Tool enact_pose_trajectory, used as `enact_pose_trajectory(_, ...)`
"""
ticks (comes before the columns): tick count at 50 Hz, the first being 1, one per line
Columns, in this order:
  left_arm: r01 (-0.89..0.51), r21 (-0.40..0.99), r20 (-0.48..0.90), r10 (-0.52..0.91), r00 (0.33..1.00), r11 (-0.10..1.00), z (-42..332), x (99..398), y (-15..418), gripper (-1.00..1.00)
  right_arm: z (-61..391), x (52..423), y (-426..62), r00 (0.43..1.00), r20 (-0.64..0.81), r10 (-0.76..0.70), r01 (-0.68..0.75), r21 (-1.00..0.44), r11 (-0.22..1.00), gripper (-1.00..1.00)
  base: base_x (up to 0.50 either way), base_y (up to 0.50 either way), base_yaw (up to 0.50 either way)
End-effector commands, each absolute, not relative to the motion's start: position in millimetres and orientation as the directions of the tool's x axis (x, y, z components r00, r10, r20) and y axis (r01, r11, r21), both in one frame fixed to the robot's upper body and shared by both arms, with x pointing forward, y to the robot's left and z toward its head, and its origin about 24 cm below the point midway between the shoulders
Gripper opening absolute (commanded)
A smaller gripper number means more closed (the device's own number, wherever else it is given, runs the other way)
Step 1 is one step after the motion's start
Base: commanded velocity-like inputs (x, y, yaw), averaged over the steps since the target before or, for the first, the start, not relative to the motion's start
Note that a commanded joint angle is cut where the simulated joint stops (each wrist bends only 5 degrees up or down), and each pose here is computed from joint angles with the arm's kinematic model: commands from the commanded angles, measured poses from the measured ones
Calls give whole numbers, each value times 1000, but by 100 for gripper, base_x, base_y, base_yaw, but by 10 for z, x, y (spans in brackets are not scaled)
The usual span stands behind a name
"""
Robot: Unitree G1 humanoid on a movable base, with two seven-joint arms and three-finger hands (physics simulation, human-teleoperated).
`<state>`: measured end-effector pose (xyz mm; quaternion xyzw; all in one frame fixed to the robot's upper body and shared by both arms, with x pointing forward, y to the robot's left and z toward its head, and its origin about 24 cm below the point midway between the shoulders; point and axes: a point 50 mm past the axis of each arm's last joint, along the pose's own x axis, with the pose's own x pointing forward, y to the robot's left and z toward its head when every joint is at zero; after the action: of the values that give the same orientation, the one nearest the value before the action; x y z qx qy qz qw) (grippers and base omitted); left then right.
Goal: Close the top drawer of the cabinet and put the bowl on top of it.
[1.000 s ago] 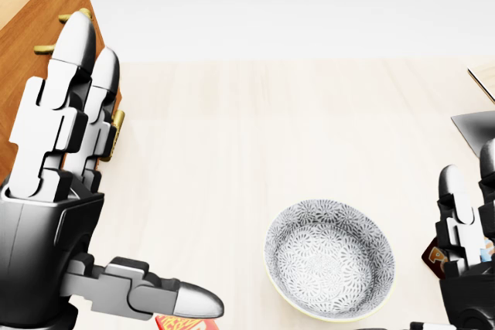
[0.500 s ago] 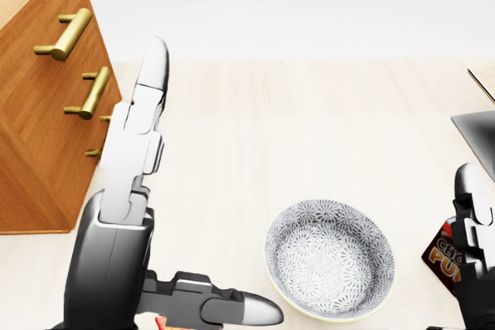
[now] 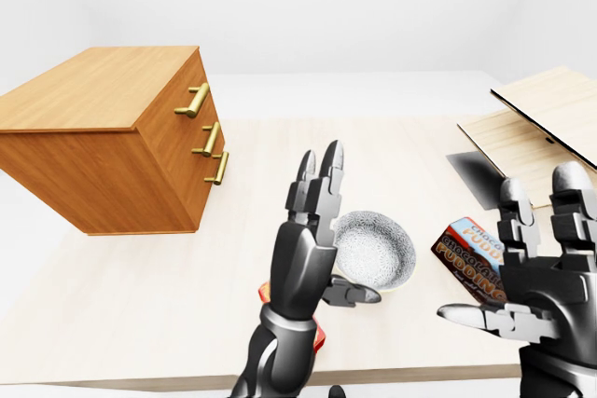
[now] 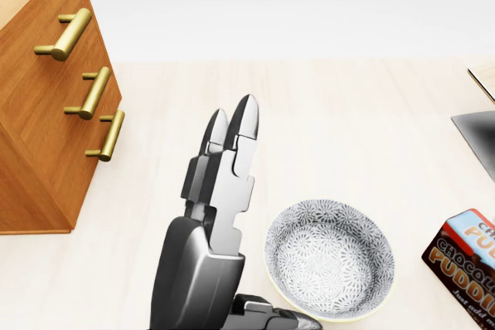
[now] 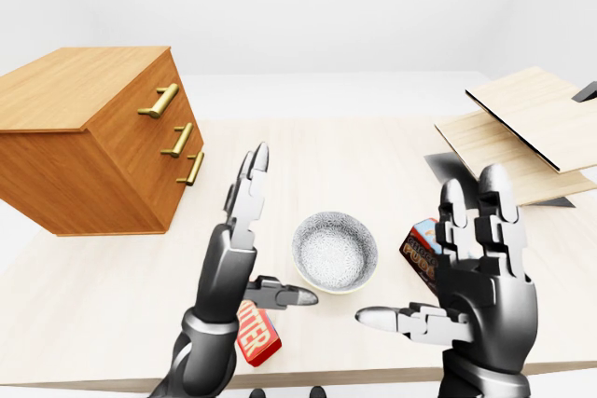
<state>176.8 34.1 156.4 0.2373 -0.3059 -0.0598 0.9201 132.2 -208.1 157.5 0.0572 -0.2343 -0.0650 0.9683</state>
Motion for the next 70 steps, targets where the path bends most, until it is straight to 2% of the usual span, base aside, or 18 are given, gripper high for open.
enact_pose_trajectory(1,-63,536,542,-286,790,842,1525,1710,184,100,1634,1267,-2126,861,482,-163,105,146,984,100,0,0,0)
enact_pose_trajectory(14,-99,606,548,-324,771,790,1488,1696,33,100,1653,1239,-2134,854,493,-165,107,145,984,100,0,0,0)
enact_pose_trajectory(26,-189,702,544,-346,765,687,1361,1769,-109,100,1665,1215,-2129,852,498,-163,104,143,984,100,0,0,0)
enact_pose_trajectory(39,-217,766,522,-389,759,606,1260,1797,-246,100,1687,1210,-2161,841,513,-173,113,147,983,100,0,0,0)
enact_pose_trajectory(70,-189,863,431,-490,758,468,1174,1759,-376,100,1679,1225,-2161,842,511,-172,110,151,982,100,0,0,0)
